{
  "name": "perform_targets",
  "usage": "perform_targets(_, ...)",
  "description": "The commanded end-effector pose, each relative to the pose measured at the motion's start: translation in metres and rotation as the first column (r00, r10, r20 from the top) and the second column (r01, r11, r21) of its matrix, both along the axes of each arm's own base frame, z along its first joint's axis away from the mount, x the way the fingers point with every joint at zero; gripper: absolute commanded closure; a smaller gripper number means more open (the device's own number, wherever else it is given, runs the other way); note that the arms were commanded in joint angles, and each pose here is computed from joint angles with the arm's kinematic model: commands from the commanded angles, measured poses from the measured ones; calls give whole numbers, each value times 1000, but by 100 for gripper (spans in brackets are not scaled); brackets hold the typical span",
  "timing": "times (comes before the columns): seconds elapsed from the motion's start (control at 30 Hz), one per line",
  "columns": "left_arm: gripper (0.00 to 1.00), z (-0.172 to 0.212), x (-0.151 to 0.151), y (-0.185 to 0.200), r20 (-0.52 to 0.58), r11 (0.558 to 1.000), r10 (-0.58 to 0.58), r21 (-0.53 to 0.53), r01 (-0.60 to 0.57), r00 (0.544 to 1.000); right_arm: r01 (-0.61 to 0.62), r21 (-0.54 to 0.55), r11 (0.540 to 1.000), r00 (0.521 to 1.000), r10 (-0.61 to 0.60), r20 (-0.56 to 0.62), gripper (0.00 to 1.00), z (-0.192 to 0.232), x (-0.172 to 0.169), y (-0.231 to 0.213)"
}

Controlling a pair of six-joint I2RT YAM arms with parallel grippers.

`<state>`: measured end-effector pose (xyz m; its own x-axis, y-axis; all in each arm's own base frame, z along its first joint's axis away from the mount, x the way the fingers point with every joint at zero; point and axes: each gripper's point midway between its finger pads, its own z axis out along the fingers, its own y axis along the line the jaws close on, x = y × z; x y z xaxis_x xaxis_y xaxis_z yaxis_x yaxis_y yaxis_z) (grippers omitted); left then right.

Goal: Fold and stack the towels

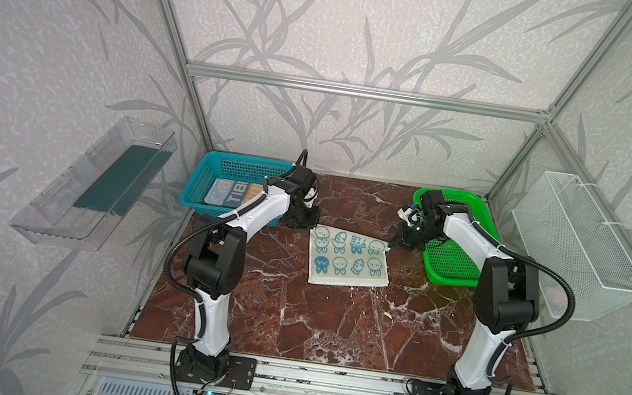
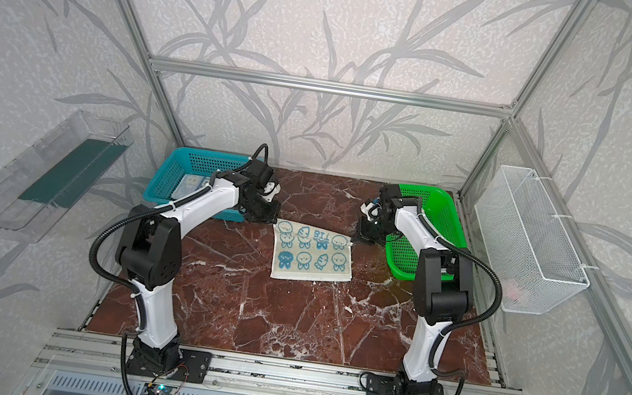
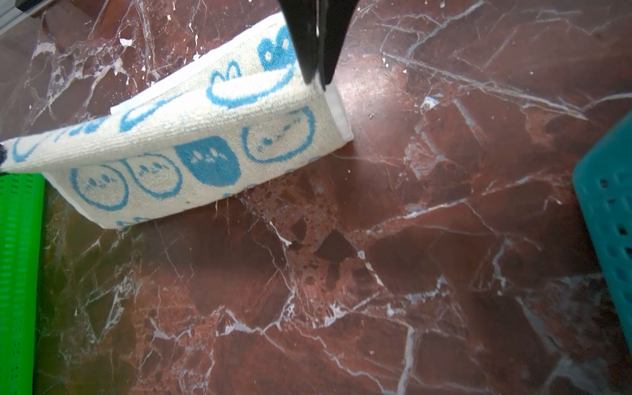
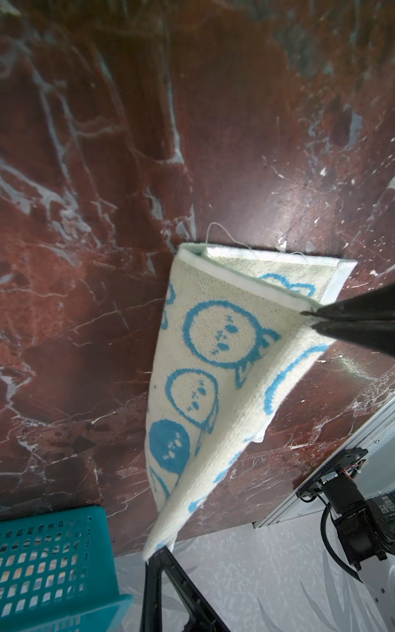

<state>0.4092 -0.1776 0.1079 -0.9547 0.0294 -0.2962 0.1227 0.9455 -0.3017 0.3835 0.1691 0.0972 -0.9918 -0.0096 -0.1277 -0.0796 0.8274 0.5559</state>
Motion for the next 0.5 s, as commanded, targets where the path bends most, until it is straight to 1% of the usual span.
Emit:
perform_targets(0.0, 100, 4, -12, 2, 14, 999, 30, -13, -29, 999, 20, -7, 1000, 1000, -19, 20, 100, 5, -7, -6)
perform_targets(0.23, 100, -5, -45, 1, -8, 998, 54, -36, -54, 999, 24, -30, 999, 1000, -24, -7, 100, -8, -22, -11)
perform_targets(0.47, 100, -16, -70, -3, -37, 995, 69, -64, -71, 997, 31, -49, 998, 999, -32, -28, 100, -18, -32, -15)
